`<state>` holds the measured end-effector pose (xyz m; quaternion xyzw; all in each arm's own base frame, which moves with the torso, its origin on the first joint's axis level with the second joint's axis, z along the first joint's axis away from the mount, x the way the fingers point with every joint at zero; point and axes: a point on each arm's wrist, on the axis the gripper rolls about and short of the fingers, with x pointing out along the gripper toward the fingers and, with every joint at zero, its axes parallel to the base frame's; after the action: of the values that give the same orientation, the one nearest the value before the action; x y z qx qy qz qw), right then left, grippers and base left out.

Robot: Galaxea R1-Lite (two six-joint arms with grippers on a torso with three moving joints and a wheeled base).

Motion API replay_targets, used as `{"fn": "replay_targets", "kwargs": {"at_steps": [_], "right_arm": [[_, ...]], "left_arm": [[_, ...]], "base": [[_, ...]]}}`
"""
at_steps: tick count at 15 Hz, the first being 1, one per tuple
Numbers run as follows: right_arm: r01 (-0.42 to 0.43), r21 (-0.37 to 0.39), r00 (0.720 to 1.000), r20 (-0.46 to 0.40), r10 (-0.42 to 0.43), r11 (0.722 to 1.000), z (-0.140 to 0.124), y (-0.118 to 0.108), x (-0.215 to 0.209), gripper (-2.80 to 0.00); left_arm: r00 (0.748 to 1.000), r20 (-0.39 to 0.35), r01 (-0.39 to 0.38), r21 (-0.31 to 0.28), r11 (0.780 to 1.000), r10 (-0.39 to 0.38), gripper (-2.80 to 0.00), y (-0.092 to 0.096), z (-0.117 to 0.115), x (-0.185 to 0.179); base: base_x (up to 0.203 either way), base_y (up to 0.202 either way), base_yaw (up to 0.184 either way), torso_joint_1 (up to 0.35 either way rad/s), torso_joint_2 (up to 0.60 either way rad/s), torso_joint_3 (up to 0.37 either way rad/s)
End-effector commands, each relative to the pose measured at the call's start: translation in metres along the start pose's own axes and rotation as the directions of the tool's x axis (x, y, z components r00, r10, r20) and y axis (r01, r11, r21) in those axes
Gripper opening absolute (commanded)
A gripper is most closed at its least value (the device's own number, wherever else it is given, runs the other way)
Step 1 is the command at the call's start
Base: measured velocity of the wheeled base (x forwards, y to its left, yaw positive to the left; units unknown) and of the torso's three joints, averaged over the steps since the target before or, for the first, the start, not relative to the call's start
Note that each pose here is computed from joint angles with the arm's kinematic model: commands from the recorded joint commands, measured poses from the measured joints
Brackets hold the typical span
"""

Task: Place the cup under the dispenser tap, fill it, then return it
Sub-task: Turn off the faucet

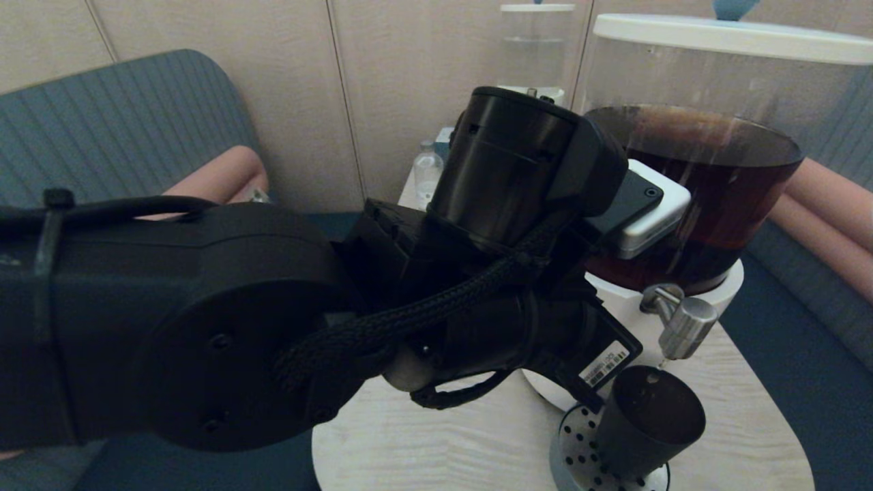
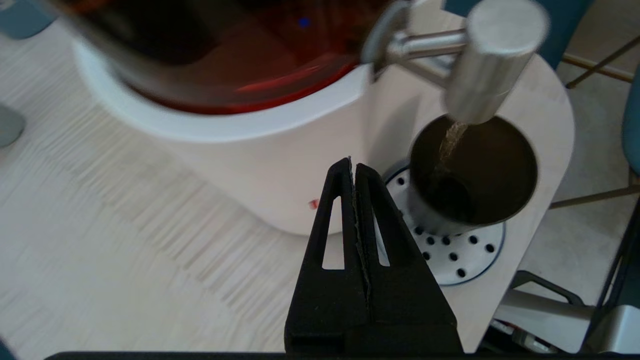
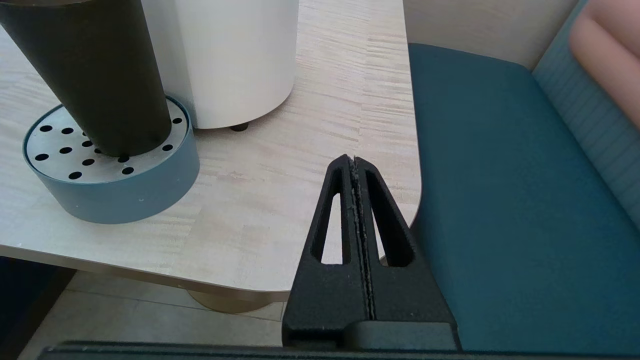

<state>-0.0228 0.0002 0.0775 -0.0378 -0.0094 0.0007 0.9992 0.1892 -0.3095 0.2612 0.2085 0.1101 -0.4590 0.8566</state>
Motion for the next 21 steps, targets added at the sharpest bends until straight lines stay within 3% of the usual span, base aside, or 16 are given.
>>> {"fn": "replay_targets", "kwargs": {"at_steps": [1,9,21], "right_arm": [[-0.002,-0.001,1.0,-0.009,0.002,1.0,-0.002,0.0,0.001,-2.8],[-0.002,-0.001,1.0,-0.01,0.002,1.0,-0.002,0.0,0.001,-2.8],[-0.002,-0.001,1.0,-0.008,0.002,1.0,-0.002,0.0,0.001,-2.8]], "left_arm": [[1.0,-0.002,0.013,0.006,1.0,-0.013,-2.8,-0.006,0.0,0.005],[0.999,0.019,0.033,0.013,0.999,-0.033,-2.8,-0.018,0.005,0.021],[0.999,0.036,-0.037,0.012,0.999,0.036,-2.8,-0.015,0.011,0.03]], "base": [[0.0,0.0,0.0,0.0,0.0,0.0],[0.0,0.0,0.0,0.0,0.0,0.0],[0.0,0.0,0.0,0.0,0.0,0.0]]}}
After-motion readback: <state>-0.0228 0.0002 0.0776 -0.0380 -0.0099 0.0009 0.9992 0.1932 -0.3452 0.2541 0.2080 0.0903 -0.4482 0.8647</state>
